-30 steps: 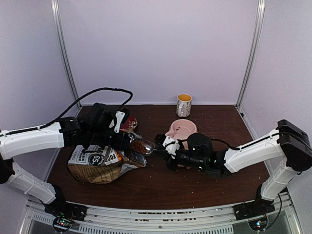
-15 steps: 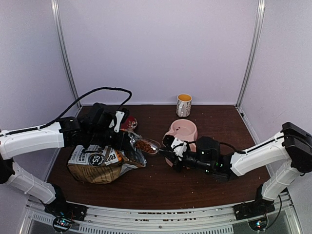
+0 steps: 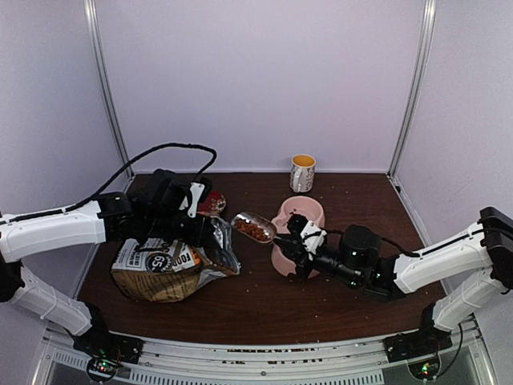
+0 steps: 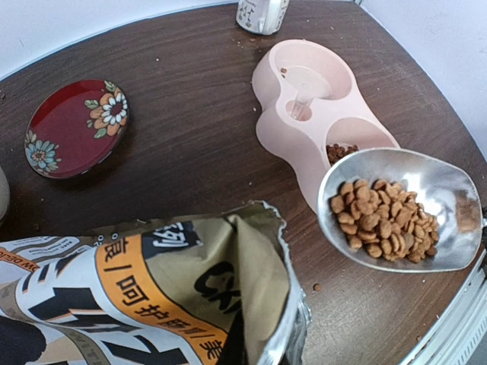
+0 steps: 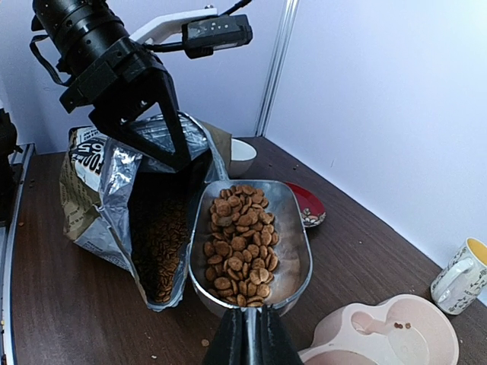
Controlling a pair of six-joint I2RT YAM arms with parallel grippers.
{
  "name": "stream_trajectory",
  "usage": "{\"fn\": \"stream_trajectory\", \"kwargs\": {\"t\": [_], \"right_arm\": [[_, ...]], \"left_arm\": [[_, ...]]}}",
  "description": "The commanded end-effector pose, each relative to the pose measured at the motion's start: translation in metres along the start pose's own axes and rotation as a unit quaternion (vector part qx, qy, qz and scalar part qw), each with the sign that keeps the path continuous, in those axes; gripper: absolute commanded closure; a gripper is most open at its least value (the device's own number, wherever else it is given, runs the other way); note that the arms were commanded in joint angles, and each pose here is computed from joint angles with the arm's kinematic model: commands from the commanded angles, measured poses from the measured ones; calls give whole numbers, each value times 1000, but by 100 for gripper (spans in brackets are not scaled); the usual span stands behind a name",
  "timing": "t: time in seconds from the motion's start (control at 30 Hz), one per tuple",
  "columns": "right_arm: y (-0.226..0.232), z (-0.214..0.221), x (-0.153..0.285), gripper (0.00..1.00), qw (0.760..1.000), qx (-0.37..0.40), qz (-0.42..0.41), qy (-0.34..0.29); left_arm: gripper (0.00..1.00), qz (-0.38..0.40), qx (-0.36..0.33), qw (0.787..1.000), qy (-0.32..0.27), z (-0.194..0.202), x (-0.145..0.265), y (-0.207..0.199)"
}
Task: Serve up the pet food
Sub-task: Collect the pet food from the pet food bag, then place the pet food in the pet food bowl.
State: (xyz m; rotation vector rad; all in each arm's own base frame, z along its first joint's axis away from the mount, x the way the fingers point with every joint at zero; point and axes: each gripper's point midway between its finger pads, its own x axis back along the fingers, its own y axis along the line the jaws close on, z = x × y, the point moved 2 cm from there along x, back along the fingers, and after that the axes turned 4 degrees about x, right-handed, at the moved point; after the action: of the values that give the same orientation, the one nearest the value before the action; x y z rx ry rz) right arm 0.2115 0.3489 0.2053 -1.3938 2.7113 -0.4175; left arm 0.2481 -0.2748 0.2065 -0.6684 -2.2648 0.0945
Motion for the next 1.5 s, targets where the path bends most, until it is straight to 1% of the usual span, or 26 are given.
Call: {"fn": "stream_trajectory", "kwargs": {"t": [0.0, 0.13, 0.27, 0.4, 0.5, 0.8, 1.07, 1.23, 1.47], "right_arm": [[-16, -18, 11, 100, 998, -16, 43, -34], [-25, -20, 15, 100, 997, -21, 71, -35], [-40, -18, 19, 100, 992, -32, 118, -32], [-53, -11, 21, 100, 986, -37, 160, -12], [-57, -6, 23, 100, 984, -36, 175, 1], [-61, 11, 39, 100, 981, -55, 182, 33], [-55, 31, 57, 100, 983, -83, 147, 72], [-53, 41, 69, 100, 981, -96, 140, 99], [-54, 49, 85, 100, 977, -121, 140, 110]], "left_arm": [[100, 31, 9, 995, -92, -52, 14, -18], [100, 30, 10, 996, -89, -51, 12, -18], [100, 26, 12, 996, -87, -48, 13, -15], [100, 19, 15, 996, -86, -44, 15, -11], [100, 16, 17, 996, -86, -41, 16, -8], [100, 13, 11, 996, -84, -38, 15, -7], [100, 12, -7, 996, -84, -43, 12, -10], [100, 8, -15, 996, -84, -44, 10, -10], [100, -1, -18, 997, -80, -40, 8, -6]]}}
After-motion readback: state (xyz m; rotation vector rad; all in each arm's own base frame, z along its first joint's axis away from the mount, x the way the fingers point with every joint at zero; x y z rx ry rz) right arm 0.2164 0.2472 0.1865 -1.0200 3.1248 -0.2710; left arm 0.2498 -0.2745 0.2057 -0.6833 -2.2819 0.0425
